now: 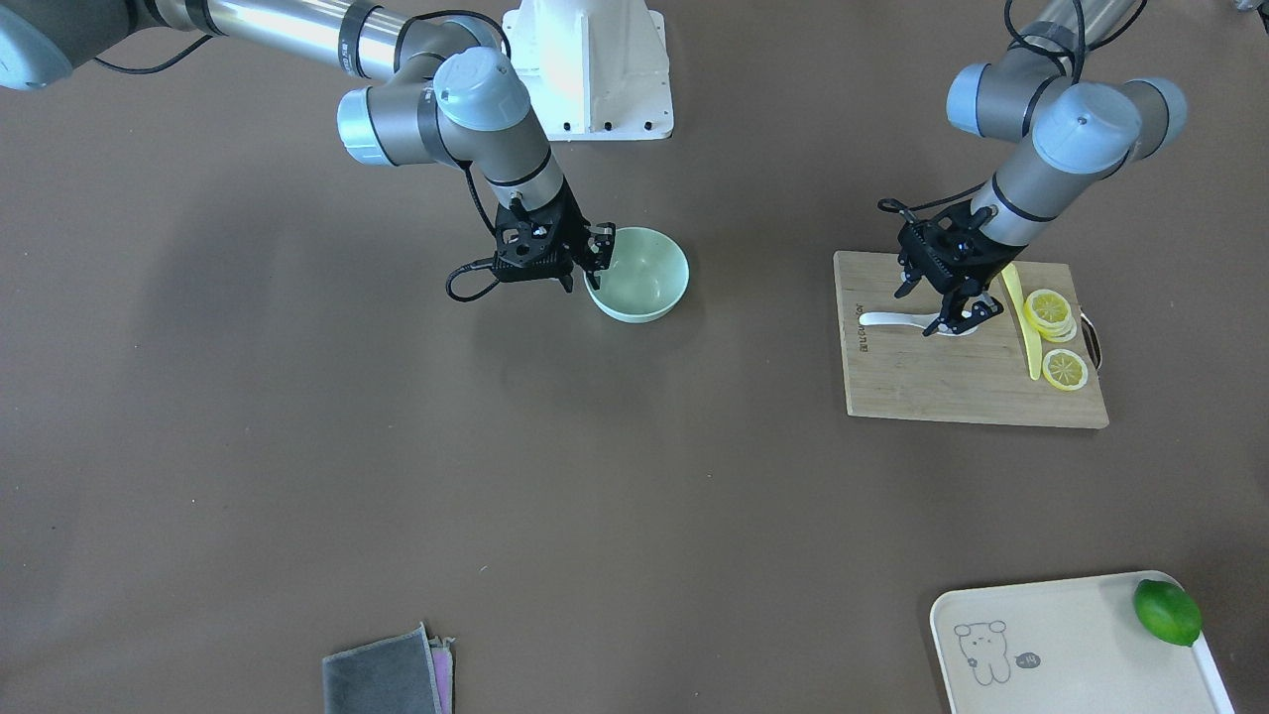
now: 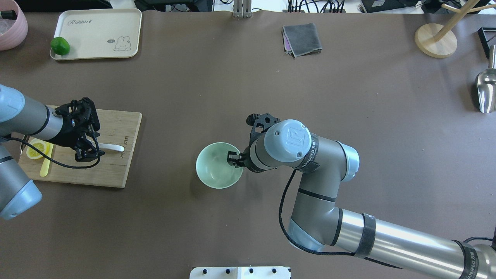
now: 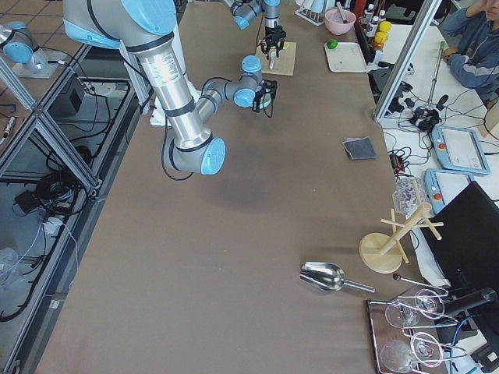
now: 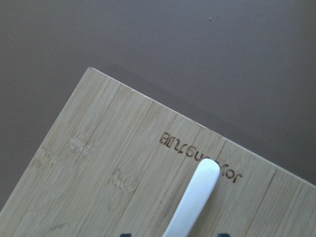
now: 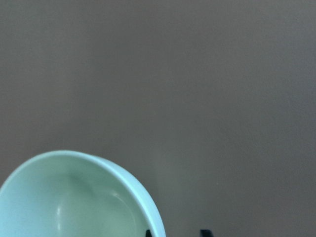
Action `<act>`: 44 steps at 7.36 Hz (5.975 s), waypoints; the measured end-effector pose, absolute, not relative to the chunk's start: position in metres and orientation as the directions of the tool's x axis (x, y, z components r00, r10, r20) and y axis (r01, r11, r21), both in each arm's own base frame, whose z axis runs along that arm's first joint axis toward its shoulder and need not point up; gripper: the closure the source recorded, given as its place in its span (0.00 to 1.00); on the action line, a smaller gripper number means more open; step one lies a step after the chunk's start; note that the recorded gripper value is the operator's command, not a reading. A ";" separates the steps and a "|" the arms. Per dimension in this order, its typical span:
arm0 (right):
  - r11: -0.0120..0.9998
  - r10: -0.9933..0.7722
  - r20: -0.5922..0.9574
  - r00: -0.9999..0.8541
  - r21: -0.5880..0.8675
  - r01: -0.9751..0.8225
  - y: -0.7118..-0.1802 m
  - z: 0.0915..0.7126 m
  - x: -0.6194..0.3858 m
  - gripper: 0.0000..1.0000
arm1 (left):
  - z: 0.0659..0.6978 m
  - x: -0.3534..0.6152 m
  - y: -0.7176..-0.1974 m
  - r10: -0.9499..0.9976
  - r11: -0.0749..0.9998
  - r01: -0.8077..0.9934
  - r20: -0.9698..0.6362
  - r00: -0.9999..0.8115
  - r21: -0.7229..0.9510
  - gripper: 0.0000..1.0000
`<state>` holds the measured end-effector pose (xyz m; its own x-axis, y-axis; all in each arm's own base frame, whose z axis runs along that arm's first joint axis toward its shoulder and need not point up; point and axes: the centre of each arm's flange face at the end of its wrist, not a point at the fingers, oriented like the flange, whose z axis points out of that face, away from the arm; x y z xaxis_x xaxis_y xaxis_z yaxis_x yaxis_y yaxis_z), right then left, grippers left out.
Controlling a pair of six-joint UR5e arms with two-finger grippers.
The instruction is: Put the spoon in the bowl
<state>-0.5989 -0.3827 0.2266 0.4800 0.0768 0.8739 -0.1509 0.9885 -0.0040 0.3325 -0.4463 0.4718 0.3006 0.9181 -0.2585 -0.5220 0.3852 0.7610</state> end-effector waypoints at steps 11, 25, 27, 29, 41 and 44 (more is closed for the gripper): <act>0.973 0.120 0.873 0.474 -0.008 -0.232 -0.411 0.227 -0.532 0.00 | 0.416 0.369 -0.447 0.853 0.516 -0.428 -0.398 0.339 0.742 1.00; 0.992 0.021 0.747 0.665 0.066 -0.106 -0.491 0.477 -0.211 0.00 | 0.256 0.482 -0.472 0.286 0.948 -0.054 -0.768 0.574 0.312 0.02; 0.993 -0.040 0.735 0.677 0.107 -0.058 -0.492 0.507 -0.157 0.00 | 0.342 0.364 -0.516 0.343 0.931 -0.142 -0.677 0.651 0.335 0.02; 0.992 -0.078 0.701 0.709 0.123 -0.012 -0.489 0.540 -0.099 0.00 | 0.444 0.216 -0.522 0.383 0.919 -0.212 -0.627 0.679 0.332 0.02; 0.981 -0.169 0.682 0.711 0.184 0.056 -0.473 0.590 -0.008 0.00 | 0.573 -0.002 -0.473 0.319 0.937 -0.164 -0.569 0.758 0.308 0.02; 0.981 -0.169 0.685 0.709 0.190 0.050 -0.468 0.591 -0.004 0.00 | 0.577 -0.001 -0.481 0.316 0.939 -0.165 -0.570 0.759 0.301 0.02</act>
